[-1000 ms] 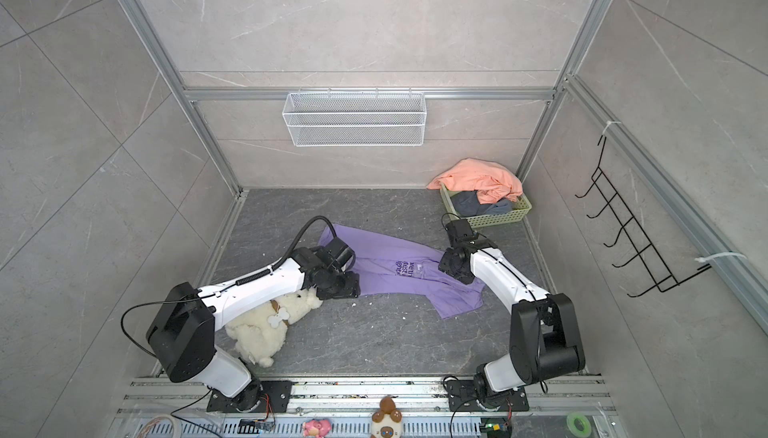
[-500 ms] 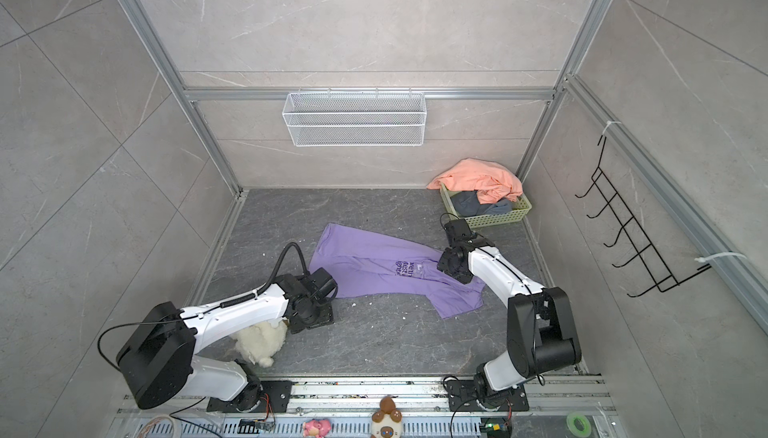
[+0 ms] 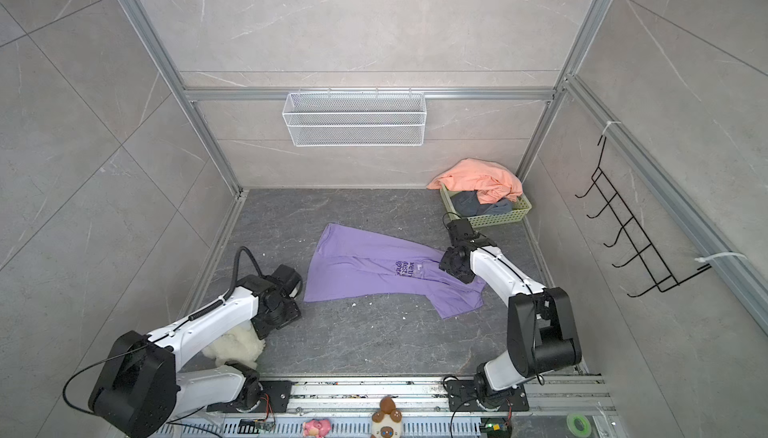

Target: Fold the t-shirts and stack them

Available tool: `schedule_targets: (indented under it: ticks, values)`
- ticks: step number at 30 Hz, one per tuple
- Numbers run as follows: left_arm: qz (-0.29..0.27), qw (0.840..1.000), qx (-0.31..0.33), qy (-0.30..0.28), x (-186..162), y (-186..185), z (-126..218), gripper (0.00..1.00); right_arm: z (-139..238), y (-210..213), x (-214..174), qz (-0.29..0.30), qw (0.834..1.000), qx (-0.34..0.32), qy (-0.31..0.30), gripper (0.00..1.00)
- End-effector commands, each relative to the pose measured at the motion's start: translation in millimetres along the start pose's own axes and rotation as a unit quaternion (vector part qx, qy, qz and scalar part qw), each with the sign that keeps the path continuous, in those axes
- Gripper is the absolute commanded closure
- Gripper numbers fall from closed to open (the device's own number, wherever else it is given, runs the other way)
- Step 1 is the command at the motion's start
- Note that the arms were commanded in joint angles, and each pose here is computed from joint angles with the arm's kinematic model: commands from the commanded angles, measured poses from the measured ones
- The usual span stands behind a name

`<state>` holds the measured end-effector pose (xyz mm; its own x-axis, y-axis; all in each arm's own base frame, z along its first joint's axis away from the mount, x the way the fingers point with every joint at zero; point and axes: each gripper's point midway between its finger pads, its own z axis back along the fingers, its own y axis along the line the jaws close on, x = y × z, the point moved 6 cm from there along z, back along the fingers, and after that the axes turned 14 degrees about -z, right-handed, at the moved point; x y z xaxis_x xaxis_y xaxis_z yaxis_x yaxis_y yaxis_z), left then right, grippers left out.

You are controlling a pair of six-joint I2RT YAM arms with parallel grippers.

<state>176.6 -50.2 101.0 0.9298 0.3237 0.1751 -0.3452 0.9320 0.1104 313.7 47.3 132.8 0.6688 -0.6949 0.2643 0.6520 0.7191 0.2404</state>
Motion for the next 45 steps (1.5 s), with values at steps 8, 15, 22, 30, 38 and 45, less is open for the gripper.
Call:
schedule_targets:
  ticks: [8,15,22,30,38,45]
  values:
    - [-0.047,0.998,-0.017,-0.049,55.9,0.3,26.1,0.23,9.5,-5.3,14.8,-0.005,1.000,-0.007,-0.013,0.46]
    - [-0.078,0.987,-0.131,-0.058,59.7,-47.4,45.4,0.26,14.2,-20.4,23.7,-0.021,0.999,-0.016,-0.022,0.46]
    - [-0.083,0.990,-0.111,0.005,35.1,-69.0,18.9,0.28,18.2,-52.4,29.1,-0.052,0.999,-0.007,-0.004,0.44]
    - [-0.052,0.989,-0.135,0.026,24.7,-77.9,-15.6,0.32,11.6,-91.4,21.6,-0.141,0.987,0.065,0.033,0.42]
    - [-0.050,0.989,-0.135,0.014,34.6,-88.3,-26.1,0.52,11.4,-95.0,12.2,-0.140,0.984,0.101,0.052,0.42]
    - [-0.047,0.987,-0.152,0.007,42.9,-100.5,-30.6,0.77,5.3,-132.3,-14.6,-0.172,0.983,-0.007,0.057,0.42]
